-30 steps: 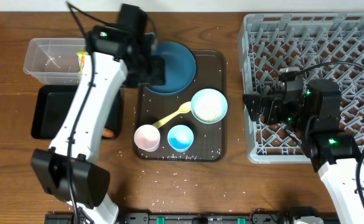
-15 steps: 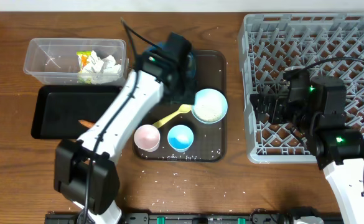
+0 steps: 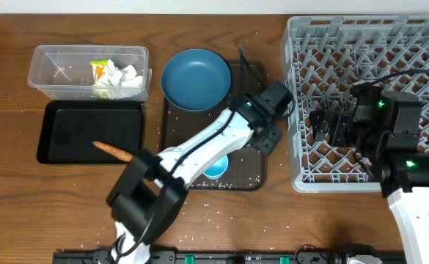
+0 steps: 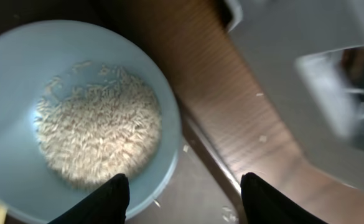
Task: Sort waste into correct bins and load items into the dishwasher rack
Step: 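Move the left gripper to the light-blue rice bowl and grasp its rim, then lift the rice bowl and carry it over the black tray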
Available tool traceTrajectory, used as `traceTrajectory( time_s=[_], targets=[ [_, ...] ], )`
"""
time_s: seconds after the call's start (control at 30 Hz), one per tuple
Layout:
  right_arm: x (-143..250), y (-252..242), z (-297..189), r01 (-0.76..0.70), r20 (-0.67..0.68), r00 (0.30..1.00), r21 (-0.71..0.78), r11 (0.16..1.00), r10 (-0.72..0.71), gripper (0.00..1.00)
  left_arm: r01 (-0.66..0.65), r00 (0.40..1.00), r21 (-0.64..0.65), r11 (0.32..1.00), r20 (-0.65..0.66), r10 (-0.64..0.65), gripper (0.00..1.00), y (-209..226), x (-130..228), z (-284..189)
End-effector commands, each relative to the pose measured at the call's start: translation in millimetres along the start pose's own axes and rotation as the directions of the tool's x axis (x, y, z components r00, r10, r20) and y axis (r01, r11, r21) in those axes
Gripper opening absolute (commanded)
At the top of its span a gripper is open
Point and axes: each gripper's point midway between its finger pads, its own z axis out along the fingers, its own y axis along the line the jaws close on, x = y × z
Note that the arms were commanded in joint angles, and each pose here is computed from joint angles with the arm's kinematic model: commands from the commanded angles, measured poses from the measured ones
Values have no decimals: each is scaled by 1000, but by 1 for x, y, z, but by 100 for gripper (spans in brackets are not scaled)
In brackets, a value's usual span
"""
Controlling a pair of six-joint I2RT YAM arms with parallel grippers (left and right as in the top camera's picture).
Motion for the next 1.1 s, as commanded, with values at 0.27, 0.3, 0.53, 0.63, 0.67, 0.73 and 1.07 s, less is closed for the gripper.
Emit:
traceTrajectory(
  time_s=[0.27, 0.3, 0.53, 0.63, 0.67, 0.73, 1.07],
  targets=[
    [-5, -2, -5, 6, 9, 1000, 14, 1000, -6, 99, -74, 997, -41, 996, -39, 73, 53, 12, 4, 36],
    [-4, -2, -5, 6, 6, 1000, 15, 1000, -6, 99, -74, 996, -41, 996, -46, 72, 51, 13, 6, 38],
    [-2, -5, -5, 3, -3, 1000, 26, 1000, -3, 99, -73, 996, -43, 996, -62, 70, 41, 14, 9, 46],
    [-2, -5, -5, 3, -3, 1000, 26, 1000, -3, 99, -74, 996, -42, 996, -56, 71, 37, 14, 7, 46],
    [-2, -5, -5, 3, -3, 1000, 26, 1000, -3, 99, -74, 996, -42, 996, -54, 71, 36, 14, 7, 47],
    [-1, -5, -5, 3, -4, 1000, 27, 1000, -2, 99, -74, 996, -42, 996, -51, 72, 35, 14, 8, 50],
    [1, -5, -5, 5, -12, 1000, 28, 1000, -5, 99, -54, 998, -41, 998, -36, 53, 9, 15, 8, 54]
  ],
)
